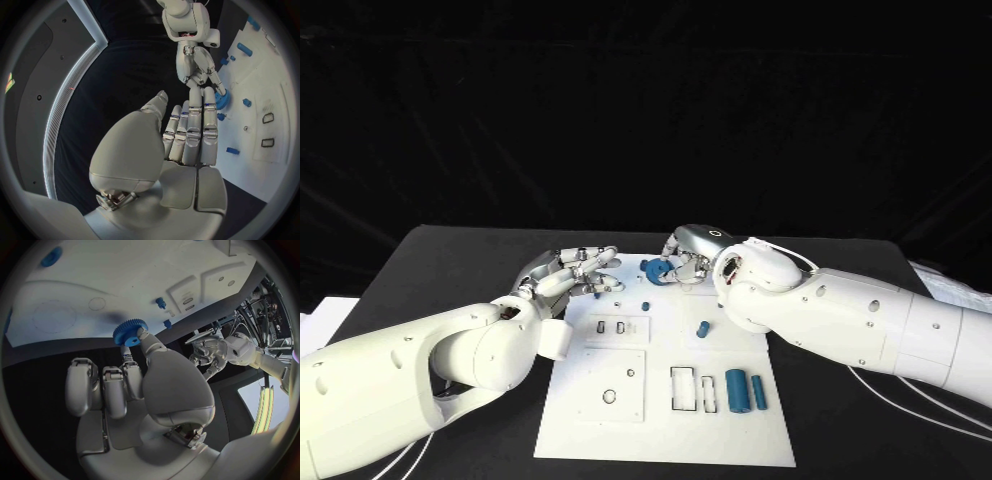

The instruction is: Assemble the parts on the task board

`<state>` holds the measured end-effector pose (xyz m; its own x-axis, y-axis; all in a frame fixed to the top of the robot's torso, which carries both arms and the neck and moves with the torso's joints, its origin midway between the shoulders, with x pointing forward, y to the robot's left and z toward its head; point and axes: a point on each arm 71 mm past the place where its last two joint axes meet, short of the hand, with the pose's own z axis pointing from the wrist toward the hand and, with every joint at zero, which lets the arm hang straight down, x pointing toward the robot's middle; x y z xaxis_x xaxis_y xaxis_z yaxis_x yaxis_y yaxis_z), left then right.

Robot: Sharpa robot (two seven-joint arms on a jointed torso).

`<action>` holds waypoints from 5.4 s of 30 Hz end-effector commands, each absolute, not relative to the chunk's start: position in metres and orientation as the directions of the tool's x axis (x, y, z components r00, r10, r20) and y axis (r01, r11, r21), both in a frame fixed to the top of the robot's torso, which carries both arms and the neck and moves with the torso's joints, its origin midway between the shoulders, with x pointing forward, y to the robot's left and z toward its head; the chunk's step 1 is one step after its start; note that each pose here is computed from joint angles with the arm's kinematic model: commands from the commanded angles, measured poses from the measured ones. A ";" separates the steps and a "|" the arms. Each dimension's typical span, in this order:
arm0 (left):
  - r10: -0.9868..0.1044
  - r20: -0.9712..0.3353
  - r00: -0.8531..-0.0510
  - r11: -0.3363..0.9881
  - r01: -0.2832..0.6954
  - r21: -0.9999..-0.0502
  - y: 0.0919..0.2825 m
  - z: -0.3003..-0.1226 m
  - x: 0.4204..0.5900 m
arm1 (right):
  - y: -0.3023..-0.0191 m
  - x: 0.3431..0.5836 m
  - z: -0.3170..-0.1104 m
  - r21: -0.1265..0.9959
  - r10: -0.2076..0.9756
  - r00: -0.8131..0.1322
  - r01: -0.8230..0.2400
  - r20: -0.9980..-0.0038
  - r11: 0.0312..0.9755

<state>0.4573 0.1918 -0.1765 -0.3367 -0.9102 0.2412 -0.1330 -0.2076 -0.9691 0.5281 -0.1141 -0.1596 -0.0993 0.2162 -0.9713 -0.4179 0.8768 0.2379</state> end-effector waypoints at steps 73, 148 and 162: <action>-0.900 0.252 -0.357 -0.217 -0.136 -0.967 0.188 -0.175 0.457 | -0.081 0.538 -0.190 0.301 0.245 -0.194 -0.364 -0.950 0.881; -0.906 0.247 -0.343 -0.212 -0.137 -0.968 0.197 -0.178 0.461 | -0.286 0.532 -0.209 0.521 0.464 -0.242 -0.316 -0.852 0.793; -0.906 0.247 -0.343 -0.211 -0.138 -0.968 0.197 -0.178 0.460 | -0.285 0.533 -0.211 0.522 0.460 -0.254 -0.309 -0.851 0.795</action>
